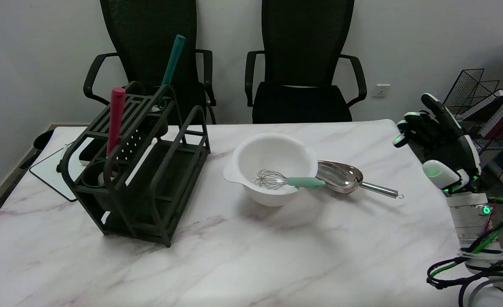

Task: Pick up the whisk.

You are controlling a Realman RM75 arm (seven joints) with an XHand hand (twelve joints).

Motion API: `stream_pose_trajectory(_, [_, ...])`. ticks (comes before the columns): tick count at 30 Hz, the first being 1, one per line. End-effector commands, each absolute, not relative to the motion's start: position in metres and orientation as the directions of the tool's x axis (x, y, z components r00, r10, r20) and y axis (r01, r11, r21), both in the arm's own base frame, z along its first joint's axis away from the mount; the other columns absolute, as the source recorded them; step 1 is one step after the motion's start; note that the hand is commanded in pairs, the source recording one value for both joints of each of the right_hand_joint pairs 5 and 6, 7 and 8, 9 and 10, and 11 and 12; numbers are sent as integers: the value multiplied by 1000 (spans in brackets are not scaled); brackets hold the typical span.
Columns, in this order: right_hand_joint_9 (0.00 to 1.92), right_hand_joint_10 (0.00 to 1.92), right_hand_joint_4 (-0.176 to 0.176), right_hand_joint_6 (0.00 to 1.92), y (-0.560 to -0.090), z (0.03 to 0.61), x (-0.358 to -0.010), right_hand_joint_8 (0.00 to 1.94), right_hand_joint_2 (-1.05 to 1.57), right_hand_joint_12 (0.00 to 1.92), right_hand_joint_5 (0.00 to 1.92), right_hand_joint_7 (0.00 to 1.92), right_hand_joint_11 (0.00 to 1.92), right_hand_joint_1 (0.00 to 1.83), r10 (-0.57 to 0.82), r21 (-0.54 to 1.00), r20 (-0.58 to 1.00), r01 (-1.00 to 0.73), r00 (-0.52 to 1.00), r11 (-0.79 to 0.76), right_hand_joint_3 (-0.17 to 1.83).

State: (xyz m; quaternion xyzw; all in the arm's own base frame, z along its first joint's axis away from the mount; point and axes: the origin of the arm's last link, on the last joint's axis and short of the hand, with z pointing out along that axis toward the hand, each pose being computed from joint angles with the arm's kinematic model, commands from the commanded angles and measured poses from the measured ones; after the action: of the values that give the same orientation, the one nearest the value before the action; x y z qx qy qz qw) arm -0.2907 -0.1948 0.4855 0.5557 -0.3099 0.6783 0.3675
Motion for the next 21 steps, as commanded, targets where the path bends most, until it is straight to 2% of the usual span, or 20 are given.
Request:
stream_pose_trajectory(1, [742, 742, 0, 286, -207, 497, -285, 666, -163, 996, 286, 666, 996, 1102, -22, -109, 994, -880, -112, -461, 1094])
stream_pose_trajectory(12, [736, 736, 0, 225, -212, 507, -303, 632, -213, 1012, 225, 632, 1012, 1138, 20, -102, 993, -934, -116, -343, 1104])
stream_pose_trajectory(16, [777, 777, 0, 438, -212, 514, -303, 657, -299, 1049, 438, 657, 1049, 1167, 45, -73, 995, -941, -93, -331, 1177])
stream_pose_trajectory(18, [842, 842, 0, 623, -211, 518, -305, 700, -331, 1156, 623, 700, 1156, 1140, 52, -63, 995, -945, -84, -322, 1219])
stream_pose_trajectory(21, [896, 896, 0, 712, -209, 520, -305, 750, -332, 1223, 712, 750, 1223, 1143, 55, -53, 996, -946, -75, -321, 1253])
